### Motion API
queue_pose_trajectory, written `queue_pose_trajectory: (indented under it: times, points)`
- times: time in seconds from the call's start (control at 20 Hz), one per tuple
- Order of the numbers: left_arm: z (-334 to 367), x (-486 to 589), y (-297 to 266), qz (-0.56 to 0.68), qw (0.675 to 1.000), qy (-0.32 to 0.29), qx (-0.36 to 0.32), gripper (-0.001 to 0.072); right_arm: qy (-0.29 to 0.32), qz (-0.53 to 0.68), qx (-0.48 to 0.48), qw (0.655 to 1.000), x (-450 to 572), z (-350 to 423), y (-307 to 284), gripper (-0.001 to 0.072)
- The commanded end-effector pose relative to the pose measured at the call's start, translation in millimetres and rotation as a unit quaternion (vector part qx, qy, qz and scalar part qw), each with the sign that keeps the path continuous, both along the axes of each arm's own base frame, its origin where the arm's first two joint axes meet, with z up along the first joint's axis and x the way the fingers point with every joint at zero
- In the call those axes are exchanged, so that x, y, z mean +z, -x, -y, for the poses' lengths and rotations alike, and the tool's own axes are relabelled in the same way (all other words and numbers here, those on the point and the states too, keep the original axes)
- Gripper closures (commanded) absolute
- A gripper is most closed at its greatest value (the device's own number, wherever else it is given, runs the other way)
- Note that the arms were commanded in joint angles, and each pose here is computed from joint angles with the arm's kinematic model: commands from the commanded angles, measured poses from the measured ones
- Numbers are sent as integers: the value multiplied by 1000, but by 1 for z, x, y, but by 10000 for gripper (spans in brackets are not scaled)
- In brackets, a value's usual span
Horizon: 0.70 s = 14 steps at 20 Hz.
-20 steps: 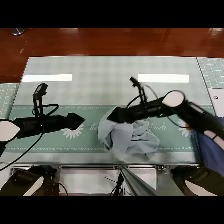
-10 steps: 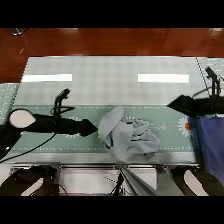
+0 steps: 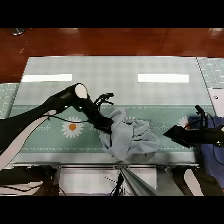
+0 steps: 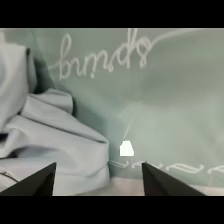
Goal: Fold the shirts.
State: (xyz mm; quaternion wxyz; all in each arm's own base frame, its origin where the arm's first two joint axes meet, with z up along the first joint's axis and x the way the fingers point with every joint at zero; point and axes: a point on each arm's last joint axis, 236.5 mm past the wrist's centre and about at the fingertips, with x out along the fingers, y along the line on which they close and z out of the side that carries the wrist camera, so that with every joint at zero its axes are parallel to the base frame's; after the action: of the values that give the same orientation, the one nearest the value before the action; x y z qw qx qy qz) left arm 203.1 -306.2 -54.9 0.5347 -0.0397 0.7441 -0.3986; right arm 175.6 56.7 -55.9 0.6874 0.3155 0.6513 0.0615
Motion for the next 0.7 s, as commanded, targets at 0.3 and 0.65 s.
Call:
queue_pose_trajectory:
  times: [0.3,0.65]
  points:
    - [-18,15,-58,37,999,3,32,679,-53,-47,62,996,-15,-41,31,95]
    - [-19,15,-59,36,999,5,36,678,-72,-28,75,994,-40,-102,2,95]
